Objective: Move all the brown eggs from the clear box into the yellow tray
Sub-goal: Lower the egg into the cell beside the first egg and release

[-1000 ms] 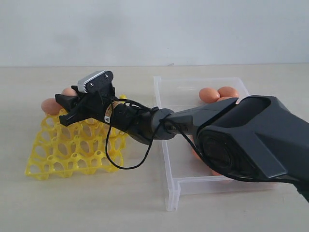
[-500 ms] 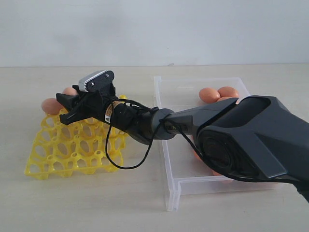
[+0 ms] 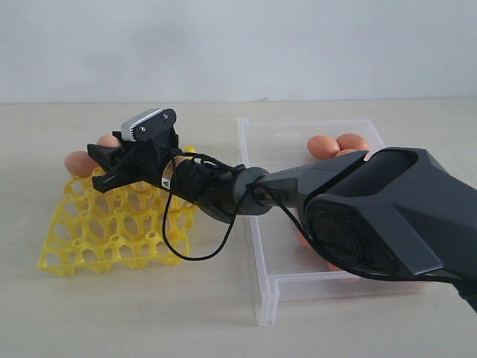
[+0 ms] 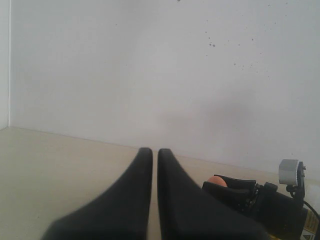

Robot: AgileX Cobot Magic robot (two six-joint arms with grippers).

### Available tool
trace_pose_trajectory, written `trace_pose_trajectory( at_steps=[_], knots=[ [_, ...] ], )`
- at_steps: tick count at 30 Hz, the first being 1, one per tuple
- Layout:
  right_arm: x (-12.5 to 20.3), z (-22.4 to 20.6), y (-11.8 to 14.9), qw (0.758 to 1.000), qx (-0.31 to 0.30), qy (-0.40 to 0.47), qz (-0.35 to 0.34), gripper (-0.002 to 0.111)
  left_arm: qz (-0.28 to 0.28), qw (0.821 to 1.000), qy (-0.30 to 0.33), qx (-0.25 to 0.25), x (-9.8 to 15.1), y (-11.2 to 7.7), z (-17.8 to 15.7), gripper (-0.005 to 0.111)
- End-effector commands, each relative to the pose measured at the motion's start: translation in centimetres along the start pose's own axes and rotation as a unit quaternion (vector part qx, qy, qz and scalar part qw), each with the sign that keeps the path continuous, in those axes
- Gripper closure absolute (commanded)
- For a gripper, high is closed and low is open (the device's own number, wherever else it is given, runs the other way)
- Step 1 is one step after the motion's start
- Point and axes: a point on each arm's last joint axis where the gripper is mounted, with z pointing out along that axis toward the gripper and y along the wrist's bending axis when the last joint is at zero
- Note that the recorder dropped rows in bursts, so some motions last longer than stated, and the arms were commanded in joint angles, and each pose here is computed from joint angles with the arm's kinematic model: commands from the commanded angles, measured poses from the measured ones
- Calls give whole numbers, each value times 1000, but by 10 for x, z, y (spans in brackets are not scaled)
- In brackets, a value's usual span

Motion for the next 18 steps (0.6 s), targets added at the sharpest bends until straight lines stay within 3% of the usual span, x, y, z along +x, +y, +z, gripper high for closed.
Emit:
trace_pose_trajectory(
  at_steps=[1, 18],
  knots=[
    [6, 0, -2, 1000, 8, 17, 3, 64, 7, 1000, -2, 2, -1, 0, 0, 103],
    [7, 0, 0, 1000, -5, 24, -11, 64, 8, 1000, -2, 2, -1, 0, 0, 103]
  ],
)
